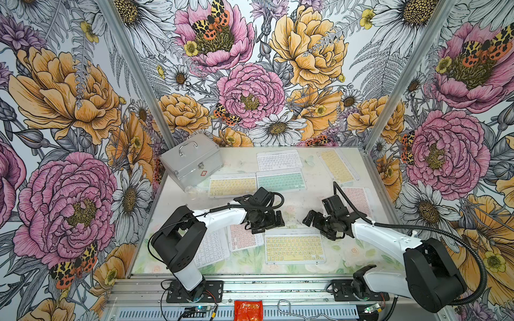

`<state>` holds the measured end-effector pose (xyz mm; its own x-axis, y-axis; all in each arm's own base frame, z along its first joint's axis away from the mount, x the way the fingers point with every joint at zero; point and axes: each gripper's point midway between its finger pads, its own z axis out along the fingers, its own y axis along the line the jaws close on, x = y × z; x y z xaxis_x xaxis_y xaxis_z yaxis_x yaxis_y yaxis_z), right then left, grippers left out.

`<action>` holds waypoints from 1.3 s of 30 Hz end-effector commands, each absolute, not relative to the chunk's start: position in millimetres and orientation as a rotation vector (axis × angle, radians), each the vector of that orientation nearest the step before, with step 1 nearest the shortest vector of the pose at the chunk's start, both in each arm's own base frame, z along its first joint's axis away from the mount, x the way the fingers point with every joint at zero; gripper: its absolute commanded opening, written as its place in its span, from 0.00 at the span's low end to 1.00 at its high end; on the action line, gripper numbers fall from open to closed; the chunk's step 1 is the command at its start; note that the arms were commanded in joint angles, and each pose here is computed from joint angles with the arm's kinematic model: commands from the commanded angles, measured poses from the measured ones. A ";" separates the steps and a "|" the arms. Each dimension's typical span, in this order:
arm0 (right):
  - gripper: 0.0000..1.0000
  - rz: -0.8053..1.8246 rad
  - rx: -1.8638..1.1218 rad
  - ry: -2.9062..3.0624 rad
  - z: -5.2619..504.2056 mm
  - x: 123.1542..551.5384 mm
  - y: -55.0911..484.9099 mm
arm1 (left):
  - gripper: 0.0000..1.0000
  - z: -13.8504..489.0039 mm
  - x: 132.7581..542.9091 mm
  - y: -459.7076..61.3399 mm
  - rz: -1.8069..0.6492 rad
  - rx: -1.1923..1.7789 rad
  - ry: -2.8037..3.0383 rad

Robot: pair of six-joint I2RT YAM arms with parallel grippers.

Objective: Stack the numeric keypads
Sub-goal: Move the numeric keypad to the center of the board.

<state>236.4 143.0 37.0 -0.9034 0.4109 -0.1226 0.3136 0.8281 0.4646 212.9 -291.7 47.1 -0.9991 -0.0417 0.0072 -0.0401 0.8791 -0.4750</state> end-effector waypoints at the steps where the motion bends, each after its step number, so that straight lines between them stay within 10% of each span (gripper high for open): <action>1: 1.00 0.622 0.537 2.838 26.6 229.9 142.2 | 0.99 33.4 198.8 -279.5 -0.659 -0.036 3.097; 24: 1.00 0.730 0.541 2.805 33.2 238.6 152.6 | 0.99 27.3 221.3 -313.4 -0.679 -0.033 3.081; 39: 1.00 0.795 0.612 2.679 49.3 313.5 142.0 | 0.99 27.6 324.1 -340.6 -0.806 -0.174 2.946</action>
